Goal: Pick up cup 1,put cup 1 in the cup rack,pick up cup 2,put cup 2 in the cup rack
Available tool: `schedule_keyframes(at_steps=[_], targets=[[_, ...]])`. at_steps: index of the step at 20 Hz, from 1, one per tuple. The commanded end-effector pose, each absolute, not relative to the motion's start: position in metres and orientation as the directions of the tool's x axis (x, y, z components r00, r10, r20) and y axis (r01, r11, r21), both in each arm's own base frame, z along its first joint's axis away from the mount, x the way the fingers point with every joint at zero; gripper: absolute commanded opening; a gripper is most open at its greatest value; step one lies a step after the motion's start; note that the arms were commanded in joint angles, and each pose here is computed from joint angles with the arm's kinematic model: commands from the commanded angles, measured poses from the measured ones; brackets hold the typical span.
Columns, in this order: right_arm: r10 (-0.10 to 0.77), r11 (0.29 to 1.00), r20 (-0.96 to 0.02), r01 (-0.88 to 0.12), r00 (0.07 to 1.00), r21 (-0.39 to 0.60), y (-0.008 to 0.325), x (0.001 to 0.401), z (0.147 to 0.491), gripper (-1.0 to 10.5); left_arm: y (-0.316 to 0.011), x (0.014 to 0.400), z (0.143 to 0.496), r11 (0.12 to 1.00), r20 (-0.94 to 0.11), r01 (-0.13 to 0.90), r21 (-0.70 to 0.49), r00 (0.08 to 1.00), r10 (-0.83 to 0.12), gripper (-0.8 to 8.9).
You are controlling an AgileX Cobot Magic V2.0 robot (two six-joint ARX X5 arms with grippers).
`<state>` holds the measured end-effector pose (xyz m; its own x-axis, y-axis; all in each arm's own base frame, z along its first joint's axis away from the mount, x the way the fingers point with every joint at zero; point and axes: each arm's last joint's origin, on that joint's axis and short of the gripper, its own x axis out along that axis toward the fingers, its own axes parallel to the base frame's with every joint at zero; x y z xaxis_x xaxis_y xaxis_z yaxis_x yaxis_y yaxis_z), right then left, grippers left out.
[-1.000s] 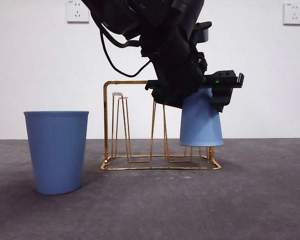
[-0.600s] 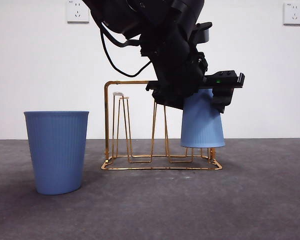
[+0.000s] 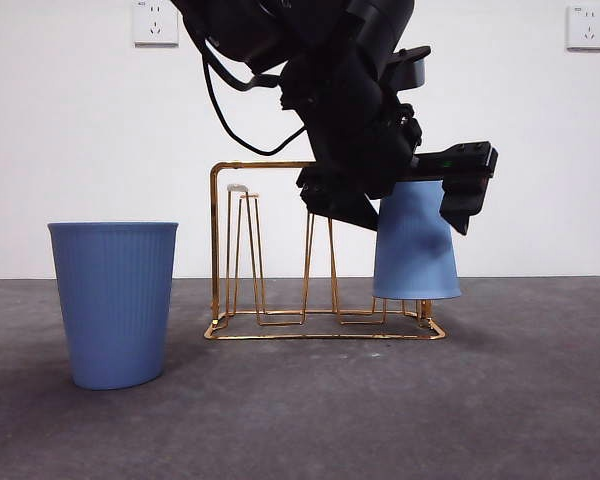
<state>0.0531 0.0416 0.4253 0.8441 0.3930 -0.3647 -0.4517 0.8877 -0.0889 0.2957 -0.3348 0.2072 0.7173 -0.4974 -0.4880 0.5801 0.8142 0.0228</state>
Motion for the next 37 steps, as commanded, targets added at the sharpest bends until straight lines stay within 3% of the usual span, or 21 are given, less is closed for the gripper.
schedule_keyframes(at_steps=[1,14,19,25,30,34,37], targets=[[0.395,0.884,-0.356,-0.457,0.847,-0.104,0.042,0.054,0.426,2.5,-0.334,0.292,0.198,0.81,-0.551,0.586,-0.002,0.675,-0.49,4.81],[0.399,0.883,-0.344,-0.458,0.85,-0.105,0.043,0.054,0.427,2.5,-0.335,0.273,0.194,0.79,-0.667,0.612,-0.031,0.576,-0.473,4.81],[0.399,0.883,-0.344,-0.458,0.85,-0.105,0.043,0.054,0.427,2.5,-0.324,0.263,0.211,0.794,-0.713,0.608,-0.02,0.548,-0.438,4.81],[0.4,0.884,-0.344,-0.457,0.849,-0.101,0.043,0.054,0.427,2.5,-0.301,0.241,0.256,0.766,-0.739,0.64,-0.054,0.49,-0.462,4.8],[0.406,0.883,-0.369,-0.463,0.836,-0.08,0.049,0.06,0.425,2.5,-0.268,0.211,0.314,0.737,-0.694,0.669,-0.098,0.485,-0.532,4.8],[0.466,0.85,-0.42,-0.526,0.779,-0.034,0.07,0.076,0.422,2.5,-0.221,0.179,0.369,0.731,-0.605,0.674,-0.11,0.538,-0.587,4.8],[0.564,0.789,-0.449,-0.613,0.693,0.044,0.101,0.1,0.418,2.5,-0.176,0.153,0.404,0.743,-0.525,0.658,-0.123,0.592,-0.612,4.8]])
